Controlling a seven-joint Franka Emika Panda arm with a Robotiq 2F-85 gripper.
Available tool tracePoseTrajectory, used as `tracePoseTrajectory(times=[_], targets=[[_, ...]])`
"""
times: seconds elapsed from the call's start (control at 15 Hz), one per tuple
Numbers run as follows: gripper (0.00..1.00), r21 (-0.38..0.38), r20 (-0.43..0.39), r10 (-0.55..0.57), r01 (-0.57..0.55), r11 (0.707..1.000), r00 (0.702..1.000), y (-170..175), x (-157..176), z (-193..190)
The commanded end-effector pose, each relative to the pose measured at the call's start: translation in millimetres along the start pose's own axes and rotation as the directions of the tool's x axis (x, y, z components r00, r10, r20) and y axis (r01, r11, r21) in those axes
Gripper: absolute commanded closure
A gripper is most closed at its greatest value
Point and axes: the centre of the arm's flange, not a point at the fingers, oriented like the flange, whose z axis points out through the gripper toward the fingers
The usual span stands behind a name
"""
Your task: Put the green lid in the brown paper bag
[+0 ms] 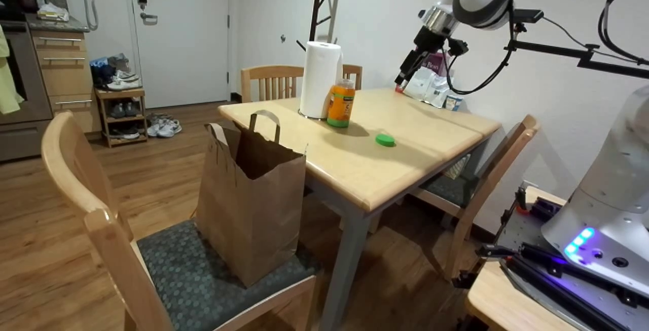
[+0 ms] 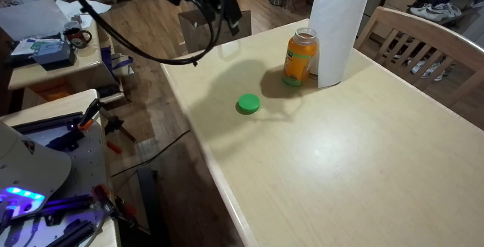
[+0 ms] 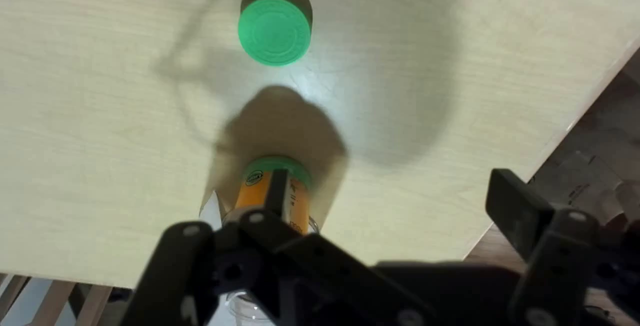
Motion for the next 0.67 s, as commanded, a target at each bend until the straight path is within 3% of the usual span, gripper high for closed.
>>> tracePoseTrajectory(times=[0.0,0.2,0.47,0.6], targets=[[0.0,-0.001,0.007,0.005,-0.005,1.0,1.0,4.8,6.5,7.3],[0.0,0.001,0.01,0.0,0.0,1.0,1.0,1.3,5.8,9.1],[0.0,0.03,0.206,0.101,-0.109,0.994,0.973,14.8,10.3,16.5],[0.0,0.024,0.257,0.112,-0.123,0.992,0.96,25.8,13.3,26.4]])
